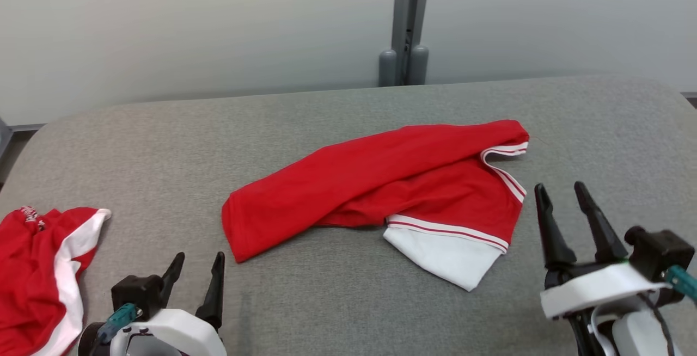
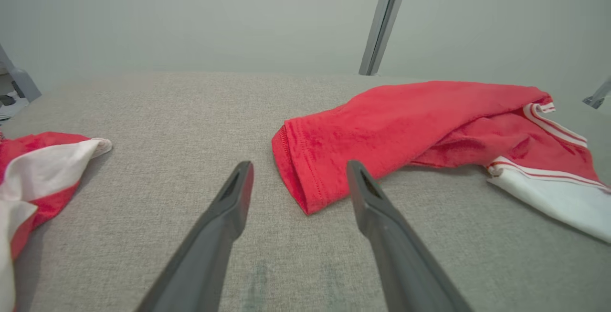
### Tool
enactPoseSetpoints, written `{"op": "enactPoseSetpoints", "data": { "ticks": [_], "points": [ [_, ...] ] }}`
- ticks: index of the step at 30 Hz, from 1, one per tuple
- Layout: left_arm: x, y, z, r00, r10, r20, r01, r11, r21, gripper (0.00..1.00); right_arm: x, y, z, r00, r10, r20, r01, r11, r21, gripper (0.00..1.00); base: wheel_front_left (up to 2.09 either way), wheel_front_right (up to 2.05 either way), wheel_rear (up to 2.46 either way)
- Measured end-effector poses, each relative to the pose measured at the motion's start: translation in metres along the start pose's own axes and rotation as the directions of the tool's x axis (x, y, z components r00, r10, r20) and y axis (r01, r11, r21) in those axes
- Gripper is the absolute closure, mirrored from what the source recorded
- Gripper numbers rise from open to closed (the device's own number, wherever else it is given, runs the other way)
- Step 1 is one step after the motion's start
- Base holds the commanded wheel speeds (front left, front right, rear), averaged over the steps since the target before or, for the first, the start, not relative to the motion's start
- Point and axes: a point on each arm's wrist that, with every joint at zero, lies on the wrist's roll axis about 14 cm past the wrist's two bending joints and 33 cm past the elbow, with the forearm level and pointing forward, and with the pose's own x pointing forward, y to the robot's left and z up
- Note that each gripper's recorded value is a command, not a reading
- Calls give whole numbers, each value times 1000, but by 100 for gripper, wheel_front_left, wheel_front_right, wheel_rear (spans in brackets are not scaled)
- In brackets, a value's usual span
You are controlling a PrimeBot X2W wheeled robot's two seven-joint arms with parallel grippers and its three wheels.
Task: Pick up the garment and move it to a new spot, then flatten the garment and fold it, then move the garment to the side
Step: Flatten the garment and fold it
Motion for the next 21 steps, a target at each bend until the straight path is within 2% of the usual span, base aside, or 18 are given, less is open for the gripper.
{"op": "enactPoseSetpoints", "data": {
  "ticks": [5,7,10,16,21],
  "points": [
    [14,-18,-19,987,-93,-132,110,986,124,0,-16,-3,-14,999,-32,-32,32,999,14,0,0,0,0],
    [22,-20,-28,974,-114,-193,154,966,205,0,-16,-3,-14,999,-36,-30,36,999,17,0,0,0,0],
    [31,-23,-41,954,-141,-263,213,939,271,0,-18,-6,-16,998,-50,-33,51,999,19,0,0,0,0],
    [50,-40,-56,910,-209,-358,334,881,335,0,-17,-15,-19,996,-78,-42,79,997,5,0,0,0,0],
    [66,-27,-67,879,-145,-455,348,848,401,0,-17,-18,-25,994,-90,-59,90,996,4,0,0,0,0]
  ]
}}
